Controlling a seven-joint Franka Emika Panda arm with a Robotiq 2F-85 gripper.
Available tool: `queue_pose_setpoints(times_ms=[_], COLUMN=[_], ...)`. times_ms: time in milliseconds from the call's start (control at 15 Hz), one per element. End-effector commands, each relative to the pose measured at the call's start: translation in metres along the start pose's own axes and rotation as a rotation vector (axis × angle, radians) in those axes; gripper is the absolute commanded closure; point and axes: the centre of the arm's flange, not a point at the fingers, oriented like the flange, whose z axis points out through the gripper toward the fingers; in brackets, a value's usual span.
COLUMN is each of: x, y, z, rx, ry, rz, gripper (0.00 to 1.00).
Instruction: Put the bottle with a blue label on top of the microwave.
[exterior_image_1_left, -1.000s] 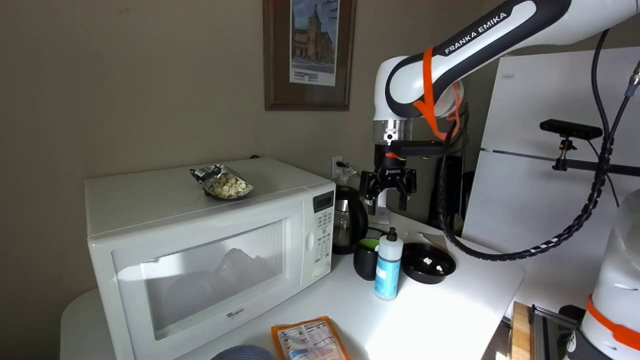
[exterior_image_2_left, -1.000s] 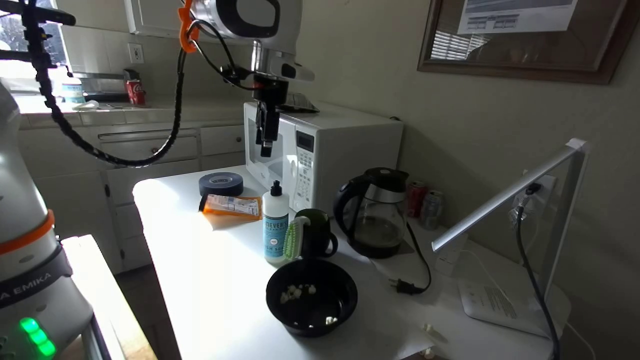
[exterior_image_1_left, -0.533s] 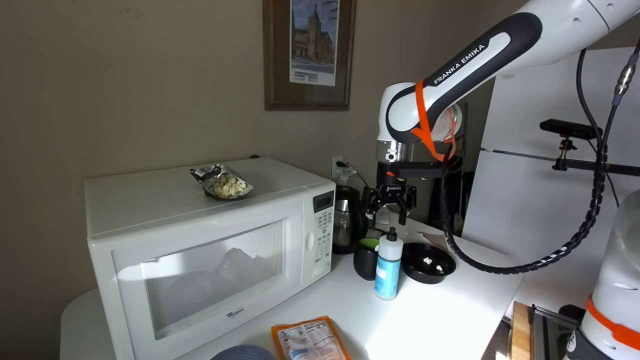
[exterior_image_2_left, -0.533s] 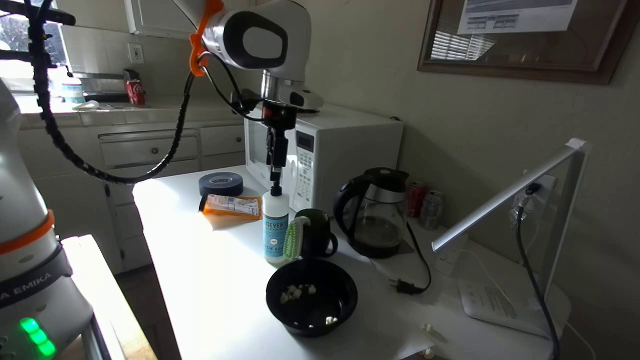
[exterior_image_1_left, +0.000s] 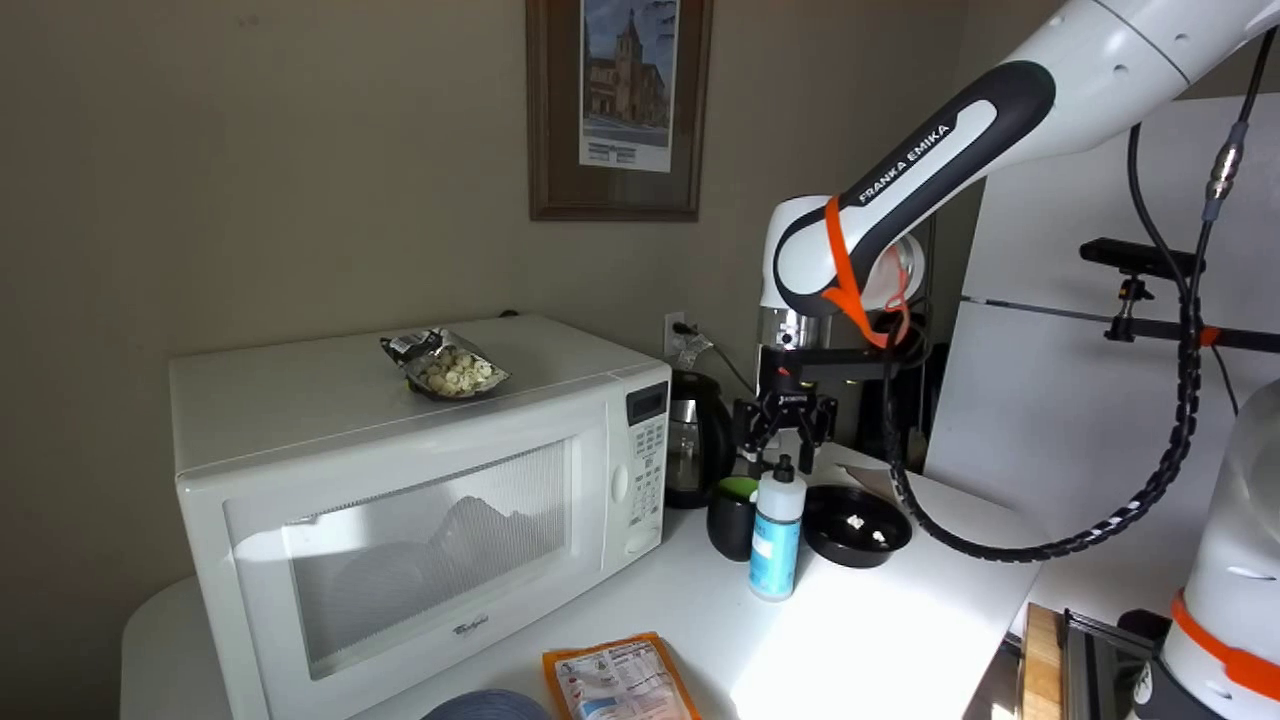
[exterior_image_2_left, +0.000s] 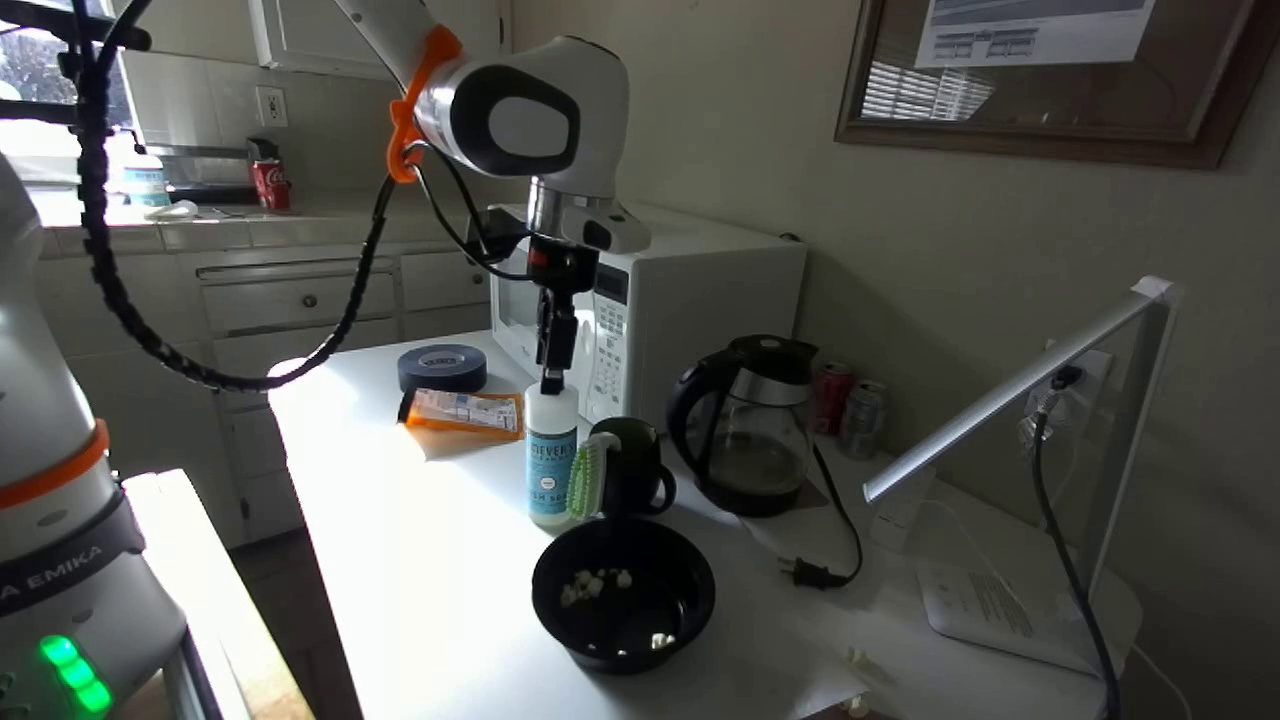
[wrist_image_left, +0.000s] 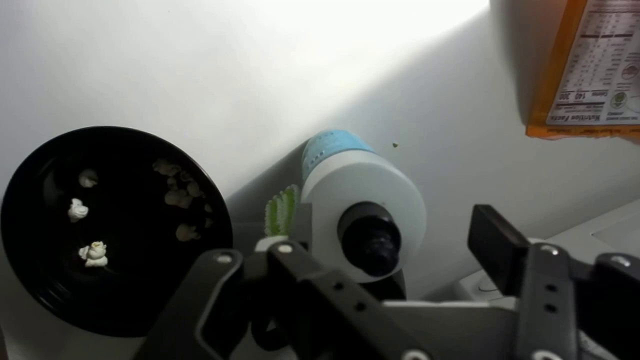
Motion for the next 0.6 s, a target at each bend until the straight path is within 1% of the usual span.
queue_pose_setpoints(times_ms=[0,200,400,467,533], x=[-0.002,-0.001,-0.001,-0.004,-0.012], y=[0.004,0.007,0.01,0.009,0.005], z=[0.007,0.005,0.001,-0.004,-0.014], rx=[-0.003,-0.008,-0.027,-0.029,-0.03], ry=[0.01,0.012,0.023,0.027,0.045], rz=[0.014,0.023,0.034,0.02,-0.002], gripper=[0.5,0.74,0.95,0.93,0.93])
